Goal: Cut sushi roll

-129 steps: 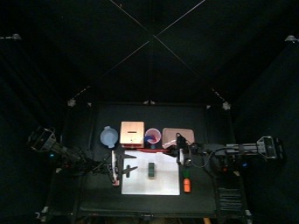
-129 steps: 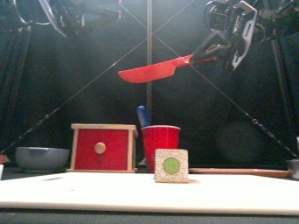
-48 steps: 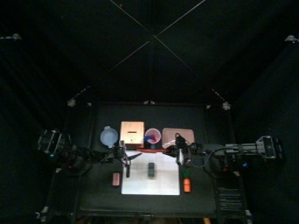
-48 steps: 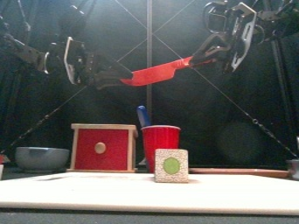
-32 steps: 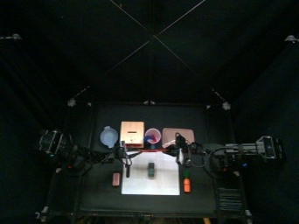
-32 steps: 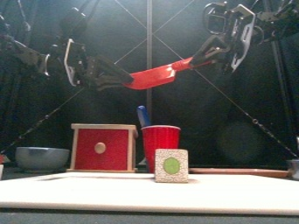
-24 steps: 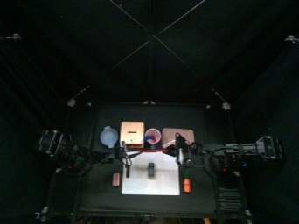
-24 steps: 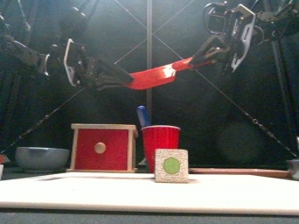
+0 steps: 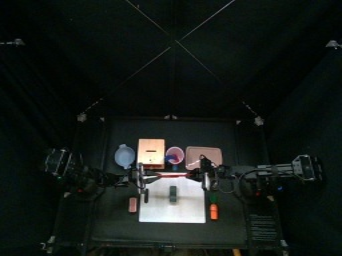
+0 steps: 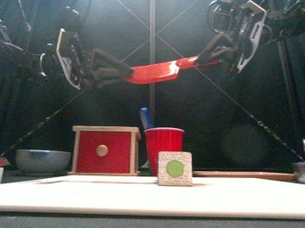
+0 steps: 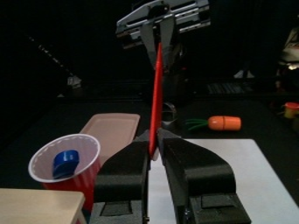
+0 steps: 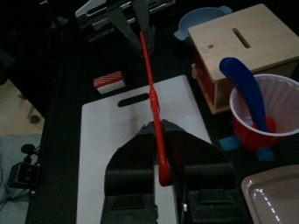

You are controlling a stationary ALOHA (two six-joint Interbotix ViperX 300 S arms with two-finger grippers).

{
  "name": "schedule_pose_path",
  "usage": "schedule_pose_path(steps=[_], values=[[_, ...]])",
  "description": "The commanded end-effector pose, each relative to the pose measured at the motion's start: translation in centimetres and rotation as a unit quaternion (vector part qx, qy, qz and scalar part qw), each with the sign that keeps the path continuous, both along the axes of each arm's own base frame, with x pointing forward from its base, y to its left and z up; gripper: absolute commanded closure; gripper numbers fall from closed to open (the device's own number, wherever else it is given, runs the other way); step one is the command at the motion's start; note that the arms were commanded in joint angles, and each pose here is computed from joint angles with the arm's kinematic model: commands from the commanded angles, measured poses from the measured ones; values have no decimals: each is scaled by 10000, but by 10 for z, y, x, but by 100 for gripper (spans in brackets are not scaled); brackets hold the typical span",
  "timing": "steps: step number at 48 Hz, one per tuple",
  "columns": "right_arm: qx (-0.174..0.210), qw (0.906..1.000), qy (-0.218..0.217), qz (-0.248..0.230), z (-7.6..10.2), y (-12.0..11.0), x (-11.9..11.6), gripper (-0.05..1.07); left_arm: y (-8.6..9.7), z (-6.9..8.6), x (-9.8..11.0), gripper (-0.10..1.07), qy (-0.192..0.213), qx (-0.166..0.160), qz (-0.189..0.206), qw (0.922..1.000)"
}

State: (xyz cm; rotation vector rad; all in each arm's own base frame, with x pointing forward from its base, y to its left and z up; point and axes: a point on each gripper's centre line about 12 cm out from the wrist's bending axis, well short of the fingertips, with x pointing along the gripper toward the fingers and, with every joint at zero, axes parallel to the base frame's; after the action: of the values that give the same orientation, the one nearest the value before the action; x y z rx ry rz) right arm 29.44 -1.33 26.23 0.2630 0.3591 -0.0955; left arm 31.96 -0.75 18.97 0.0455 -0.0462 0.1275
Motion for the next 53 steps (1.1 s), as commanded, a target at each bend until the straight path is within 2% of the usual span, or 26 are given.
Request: schedule_pose_path(steps=[1,10,24,53], values=[[13,9999,-115,-31,7,-1,1,67,0,6,2,45,-190,30,-65,9998],[12,9999,-122,-35,7,-1,1,67,-1,4,2,45,-182,96,-180,9996],[8,9999,-120,-52,5,-2,3,67,1,1,4,45,-189,20,-389,9991],[2,9999,-74,-103,3,-5,6,67,2,-1,3,45,-225,35,-438,9988]])
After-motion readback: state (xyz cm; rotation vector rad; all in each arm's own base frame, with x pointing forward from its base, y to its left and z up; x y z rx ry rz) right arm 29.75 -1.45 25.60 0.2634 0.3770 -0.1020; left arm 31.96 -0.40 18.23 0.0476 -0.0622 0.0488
